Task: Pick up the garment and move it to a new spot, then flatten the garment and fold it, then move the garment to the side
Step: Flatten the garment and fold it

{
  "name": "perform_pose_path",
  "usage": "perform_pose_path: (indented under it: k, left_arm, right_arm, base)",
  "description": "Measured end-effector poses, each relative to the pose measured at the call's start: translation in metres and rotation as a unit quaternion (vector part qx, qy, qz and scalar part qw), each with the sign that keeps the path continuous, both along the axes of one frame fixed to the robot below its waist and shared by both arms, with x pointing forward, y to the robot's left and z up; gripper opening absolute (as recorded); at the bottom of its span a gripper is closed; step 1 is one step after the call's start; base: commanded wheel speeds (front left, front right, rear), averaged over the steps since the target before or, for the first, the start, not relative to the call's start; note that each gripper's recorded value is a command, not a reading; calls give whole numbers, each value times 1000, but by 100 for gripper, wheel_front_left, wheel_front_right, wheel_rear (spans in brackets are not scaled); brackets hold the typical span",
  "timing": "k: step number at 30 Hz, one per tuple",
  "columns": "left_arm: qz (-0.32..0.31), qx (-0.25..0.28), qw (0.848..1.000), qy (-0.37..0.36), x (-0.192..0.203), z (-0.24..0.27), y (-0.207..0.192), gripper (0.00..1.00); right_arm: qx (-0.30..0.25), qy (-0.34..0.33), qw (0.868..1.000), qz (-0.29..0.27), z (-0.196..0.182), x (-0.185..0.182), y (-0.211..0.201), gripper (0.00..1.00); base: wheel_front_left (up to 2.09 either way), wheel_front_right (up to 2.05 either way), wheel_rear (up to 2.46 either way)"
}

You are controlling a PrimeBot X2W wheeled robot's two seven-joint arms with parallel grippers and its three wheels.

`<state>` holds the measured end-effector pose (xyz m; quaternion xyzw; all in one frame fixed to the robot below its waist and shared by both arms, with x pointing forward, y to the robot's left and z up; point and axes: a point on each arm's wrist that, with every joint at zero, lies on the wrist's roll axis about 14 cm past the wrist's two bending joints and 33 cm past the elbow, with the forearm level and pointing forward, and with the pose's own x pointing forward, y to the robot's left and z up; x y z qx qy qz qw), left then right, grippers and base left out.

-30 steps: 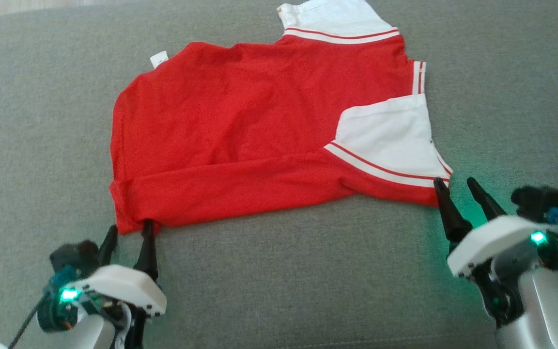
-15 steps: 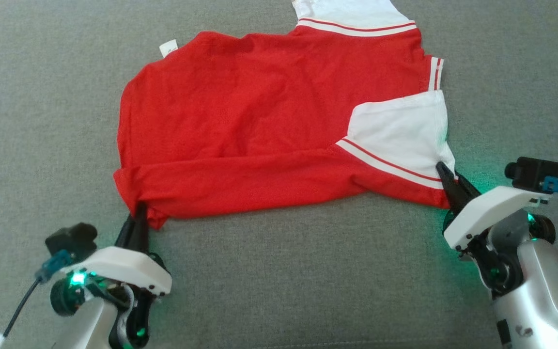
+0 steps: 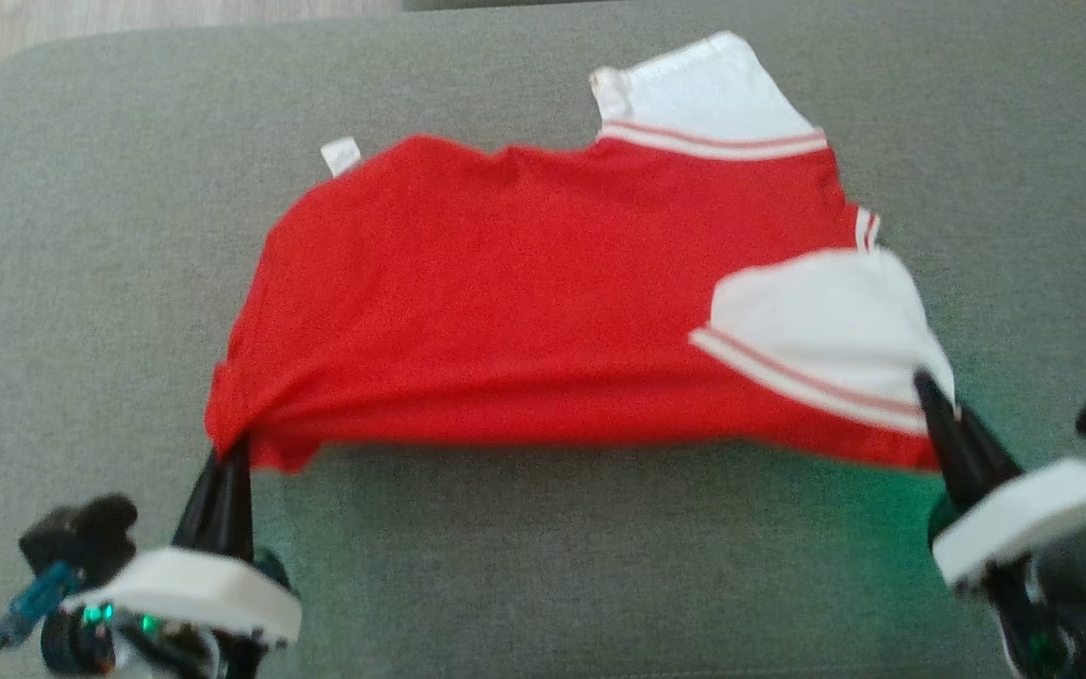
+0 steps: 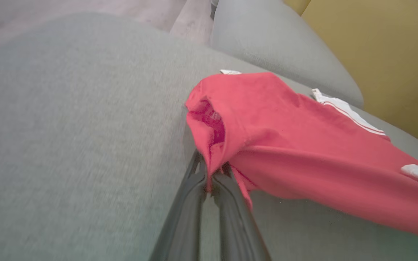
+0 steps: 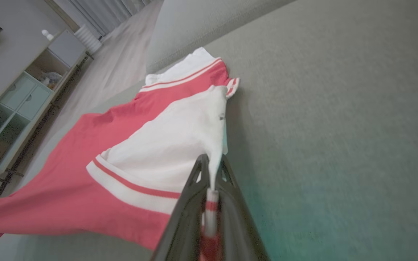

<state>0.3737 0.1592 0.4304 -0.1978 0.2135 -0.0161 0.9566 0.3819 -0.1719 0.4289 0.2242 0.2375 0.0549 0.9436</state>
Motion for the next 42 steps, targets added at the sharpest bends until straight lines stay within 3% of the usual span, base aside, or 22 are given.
perform_pose_path:
  k: [5,9,10,11,12,13,16,20,25,31,36,42]
  left_arm:
    - [16,-18,997,78,-46,-23,5,0]
    - [26,-32,993,113,-63,-37,6,0]
    - [27,-36,991,127,-68,-44,7,0]
    - [32,-42,989,137,-72,-49,7,0]
    - [32,-48,987,149,-76,-55,6,43]
    - [31,-49,985,161,-81,-61,5,100]
    - [33,-48,981,187,-92,-77,6,100]
    - [45,-22,986,158,-88,-74,13,100]
    - [62,78,993,60,-58,-44,35,100]
    - [42,175,980,-84,-11,24,35,100]
    - [-2,195,969,-149,11,60,7,100]
    - [-21,198,970,-141,21,57,-4,100]
  right_arm:
    - [5,79,997,-20,-25,-58,-8,0]
    - [12,113,993,-25,-39,-78,-7,0]
    - [14,119,993,-24,-42,-81,-6,18]
    - [18,126,992,-24,-46,-84,-4,88]
    - [18,134,991,-22,-51,-87,-3,100]
    - [18,138,990,-23,-55,-89,-2,100]
    - [17,127,991,-39,-59,-87,-6,100]
    - [13,56,997,-48,-37,-60,-5,100]
    - [-50,-71,996,-38,16,-25,-10,100]
    - [-108,-183,977,-20,79,-1,-8,100]
    - [-125,-214,969,-13,100,3,-5,100]
    - [-124,-213,969,-10,102,4,-3,100]
  base:
    - [0,0,0]
    - [0,0,0]
    - [0,0,0]
    - [0,0,0]
    - [0,0,0]
    - [0,0,0]
    - [0,0,0]
    - [0,0,0]
    - [0,0,0]
    - [0,0,0]
    - [0,0,0]
    - [0,0,0]
